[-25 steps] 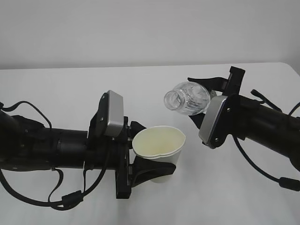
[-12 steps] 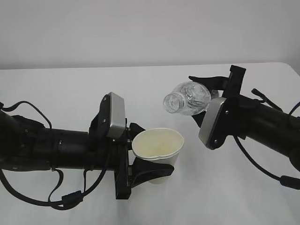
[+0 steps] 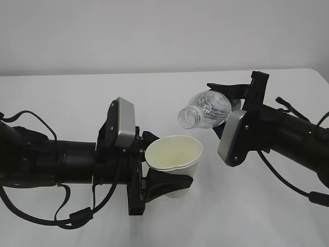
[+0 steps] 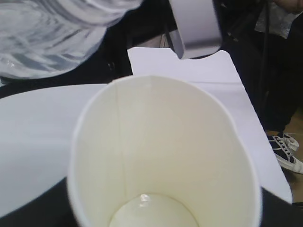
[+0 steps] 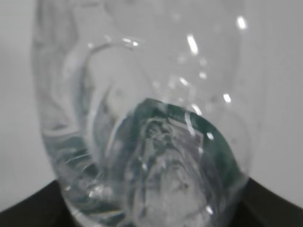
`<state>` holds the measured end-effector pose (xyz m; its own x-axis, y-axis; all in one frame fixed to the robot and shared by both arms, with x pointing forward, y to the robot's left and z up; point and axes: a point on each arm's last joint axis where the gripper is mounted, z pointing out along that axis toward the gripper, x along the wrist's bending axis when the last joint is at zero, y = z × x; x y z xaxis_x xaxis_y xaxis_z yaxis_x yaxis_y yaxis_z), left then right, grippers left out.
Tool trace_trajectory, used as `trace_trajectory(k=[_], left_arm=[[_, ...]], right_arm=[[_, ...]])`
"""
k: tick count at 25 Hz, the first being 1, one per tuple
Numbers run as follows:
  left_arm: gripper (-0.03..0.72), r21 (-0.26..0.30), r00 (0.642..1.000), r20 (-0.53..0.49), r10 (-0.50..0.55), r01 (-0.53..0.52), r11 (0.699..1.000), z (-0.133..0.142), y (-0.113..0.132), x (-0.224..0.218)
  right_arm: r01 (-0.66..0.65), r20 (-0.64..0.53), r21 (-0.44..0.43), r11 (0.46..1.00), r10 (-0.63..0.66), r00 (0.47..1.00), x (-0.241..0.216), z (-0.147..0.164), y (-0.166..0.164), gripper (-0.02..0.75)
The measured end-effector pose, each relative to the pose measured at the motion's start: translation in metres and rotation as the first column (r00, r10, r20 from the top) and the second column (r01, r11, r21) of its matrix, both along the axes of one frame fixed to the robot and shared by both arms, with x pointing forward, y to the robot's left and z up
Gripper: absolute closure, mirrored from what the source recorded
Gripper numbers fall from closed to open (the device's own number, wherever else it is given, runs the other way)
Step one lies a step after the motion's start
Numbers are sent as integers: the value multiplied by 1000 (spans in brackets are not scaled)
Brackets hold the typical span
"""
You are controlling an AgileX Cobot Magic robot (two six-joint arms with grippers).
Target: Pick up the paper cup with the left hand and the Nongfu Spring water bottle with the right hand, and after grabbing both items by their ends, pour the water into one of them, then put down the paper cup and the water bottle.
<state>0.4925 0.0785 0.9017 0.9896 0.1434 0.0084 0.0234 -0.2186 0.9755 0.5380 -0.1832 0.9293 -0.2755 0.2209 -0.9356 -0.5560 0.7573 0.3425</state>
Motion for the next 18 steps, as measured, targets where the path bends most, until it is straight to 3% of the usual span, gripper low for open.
trace_trajectory(k=[18], left_arm=[[241,-6,1000,13,18,-18,1000,1,0,2]], right_arm=[[18,60,-71,997,-13,998,1,0,-2,268]])
